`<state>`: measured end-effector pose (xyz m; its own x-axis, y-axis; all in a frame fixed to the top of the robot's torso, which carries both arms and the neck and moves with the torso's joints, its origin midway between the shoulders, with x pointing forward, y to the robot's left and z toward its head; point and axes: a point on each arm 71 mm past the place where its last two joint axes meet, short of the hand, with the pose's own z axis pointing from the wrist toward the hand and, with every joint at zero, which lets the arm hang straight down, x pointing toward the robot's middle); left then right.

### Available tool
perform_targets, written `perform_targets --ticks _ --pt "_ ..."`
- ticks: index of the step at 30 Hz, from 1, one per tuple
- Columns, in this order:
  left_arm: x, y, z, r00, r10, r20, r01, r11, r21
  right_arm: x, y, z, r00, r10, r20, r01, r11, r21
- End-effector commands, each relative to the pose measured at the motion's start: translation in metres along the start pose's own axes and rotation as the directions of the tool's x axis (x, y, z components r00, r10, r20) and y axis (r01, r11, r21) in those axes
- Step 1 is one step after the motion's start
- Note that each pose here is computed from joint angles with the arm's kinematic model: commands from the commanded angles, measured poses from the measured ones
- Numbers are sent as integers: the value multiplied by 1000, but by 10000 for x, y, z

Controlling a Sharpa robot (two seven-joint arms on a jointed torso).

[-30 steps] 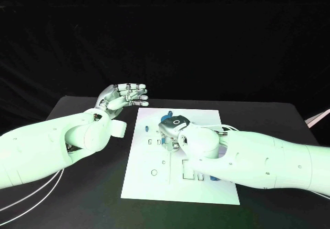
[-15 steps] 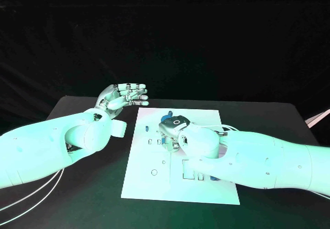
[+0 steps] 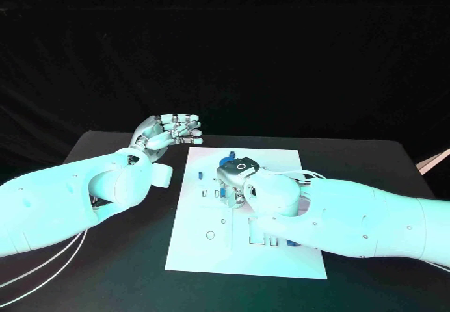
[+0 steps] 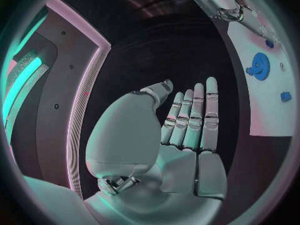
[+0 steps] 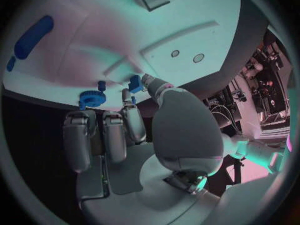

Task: Assemble the parts on the task board

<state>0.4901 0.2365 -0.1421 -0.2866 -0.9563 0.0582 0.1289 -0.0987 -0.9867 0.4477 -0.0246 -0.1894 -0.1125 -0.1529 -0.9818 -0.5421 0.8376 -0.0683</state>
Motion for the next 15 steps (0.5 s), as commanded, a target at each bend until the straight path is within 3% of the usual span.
perform_targets --ticks 1,10,15 --pt "9 -7 3 1000 -1 -4 1 1000 2 1 2 -3 1000 0 3 0 1000 -2" --pt "5 -1 7 1000 0 -3 0 1000 -2 -5 -38 -36 1000 12 23 -12 1000 0" --pt "-8 23 17 1000 28 -6 -28 999 -25 -49 -146 -128 992 67 109 -66 998 -11"
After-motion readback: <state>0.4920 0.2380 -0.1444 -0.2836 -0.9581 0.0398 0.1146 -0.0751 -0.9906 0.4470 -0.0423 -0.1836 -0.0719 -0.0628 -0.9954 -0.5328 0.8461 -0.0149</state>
